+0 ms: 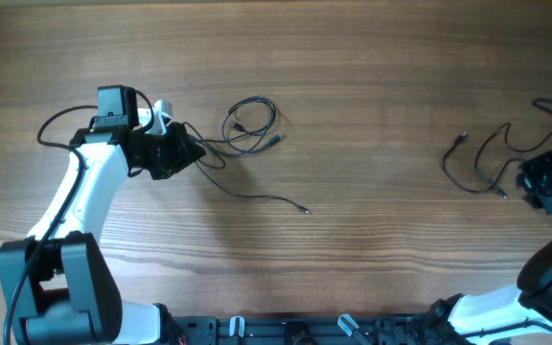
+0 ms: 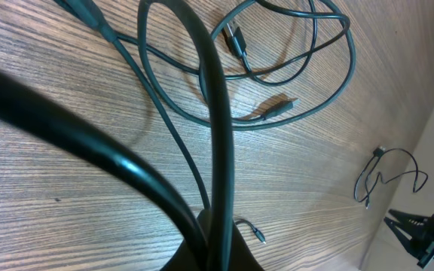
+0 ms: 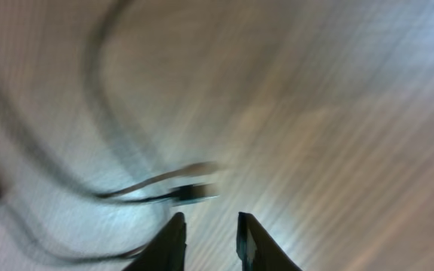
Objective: Untangle cables
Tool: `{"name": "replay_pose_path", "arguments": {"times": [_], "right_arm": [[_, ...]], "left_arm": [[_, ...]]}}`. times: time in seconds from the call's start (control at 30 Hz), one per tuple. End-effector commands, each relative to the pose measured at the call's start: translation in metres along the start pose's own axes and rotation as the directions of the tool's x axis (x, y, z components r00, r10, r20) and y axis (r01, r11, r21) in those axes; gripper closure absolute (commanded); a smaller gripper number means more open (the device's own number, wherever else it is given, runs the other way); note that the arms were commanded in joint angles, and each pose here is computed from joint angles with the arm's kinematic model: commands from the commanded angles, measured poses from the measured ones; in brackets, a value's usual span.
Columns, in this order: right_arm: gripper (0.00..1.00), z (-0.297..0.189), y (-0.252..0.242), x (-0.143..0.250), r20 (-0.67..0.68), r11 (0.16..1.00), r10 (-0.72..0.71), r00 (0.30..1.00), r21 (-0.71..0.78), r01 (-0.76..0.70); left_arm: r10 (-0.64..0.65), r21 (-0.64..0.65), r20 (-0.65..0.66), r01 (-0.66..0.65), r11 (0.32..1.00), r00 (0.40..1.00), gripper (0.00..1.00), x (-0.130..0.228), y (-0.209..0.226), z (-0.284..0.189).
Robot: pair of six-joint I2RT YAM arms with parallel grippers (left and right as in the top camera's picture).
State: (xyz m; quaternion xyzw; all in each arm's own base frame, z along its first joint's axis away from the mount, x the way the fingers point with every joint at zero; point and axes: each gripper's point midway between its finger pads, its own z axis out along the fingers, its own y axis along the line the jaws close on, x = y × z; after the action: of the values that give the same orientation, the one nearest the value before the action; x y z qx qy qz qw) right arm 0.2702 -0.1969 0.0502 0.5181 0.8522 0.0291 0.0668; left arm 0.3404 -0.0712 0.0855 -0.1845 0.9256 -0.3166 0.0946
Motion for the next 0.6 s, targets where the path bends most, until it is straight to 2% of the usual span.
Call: {"name": "replay_pose_path", "arguments": {"times": [0.0, 0.07, 0.2, 0.27, 0.3, 0.33, 0.43, 0.47, 0.53, 0.57], "right_arm": [[0.66, -0.004, 0.037, 0.013, -0.033, 0.98, -0.125, 0.992, -0.162, 0.118], [0.62, 0.0, 0.046, 0.012, -0.004, 0.973, -0.151, 0.988, -0.175, 0.148], [0.68, -0.006, 0.073, -0.021, 0.162, 0.949, -0.168, 0.972, -0.239, 0.204], [0.67, -0.027, 0.101, -0.053, 0.281, 0.916, -0.111, 0.953, -0.342, 0.207], [0.63, -0.039, 0.111, -0.066, 0.33, 0.904, -0.088, 0.94, -0.369, 0.215], [0.63, -0.046, 0.115, -0.075, 0.36, 0.899, -0.064, 0.931, -0.383, 0.211], [0.61, -0.052, 0.119, -0.084, 0.37, 0.895, 0.013, 0.929, -0.418, 0.154], [0.61, -0.052, 0.127, -0.076, 0.349, 0.875, -0.018, 0.937, -0.448, 0.183], [0.55, -0.059, 0.154, -0.037, 0.319, 0.736, -0.247, 0.915, -0.552, 0.391], [0.52, -0.059, 0.157, -0.023, 0.289, 0.703, -0.294, 0.911, -0.58, 0.411]], "left_arm": [[0.032, 0.003, 0.011, -0.032, 0.999, 0.999, 0.96, 0.0, -0.004, -0.004], [0.03, 0.002, 0.009, -0.03, 1.0, 0.999, 0.96, 0.001, -0.004, -0.004], [0.029, 0.002, 0.007, -0.029, 1.0, 1.0, 0.96, 0.001, -0.004, -0.004], [0.022, -0.002, -0.003, -0.022, 1.0, 1.0, 0.96, 0.004, -0.002, -0.004], [0.018, -0.005, -0.008, -0.018, 1.0, 1.0, 0.96, 0.005, -0.002, -0.004], [0.016, -0.006, -0.011, -0.016, 1.0, 1.0, 0.96, 0.006, -0.002, -0.004], [0.012, -0.008, -0.015, -0.012, 1.0, 1.0, 0.96, 0.007, -0.001, -0.004], [0.011, -0.008, -0.017, -0.012, 1.0, 1.0, 0.96, 0.007, -0.001, -0.004], [0.013, -0.007, -0.014, -0.013, 1.0, 1.0, 0.96, 0.007, -0.001, -0.004], [0.014, -0.007, -0.013, -0.014, 1.0, 1.0, 0.96, 0.006, -0.001, -0.004]]}}
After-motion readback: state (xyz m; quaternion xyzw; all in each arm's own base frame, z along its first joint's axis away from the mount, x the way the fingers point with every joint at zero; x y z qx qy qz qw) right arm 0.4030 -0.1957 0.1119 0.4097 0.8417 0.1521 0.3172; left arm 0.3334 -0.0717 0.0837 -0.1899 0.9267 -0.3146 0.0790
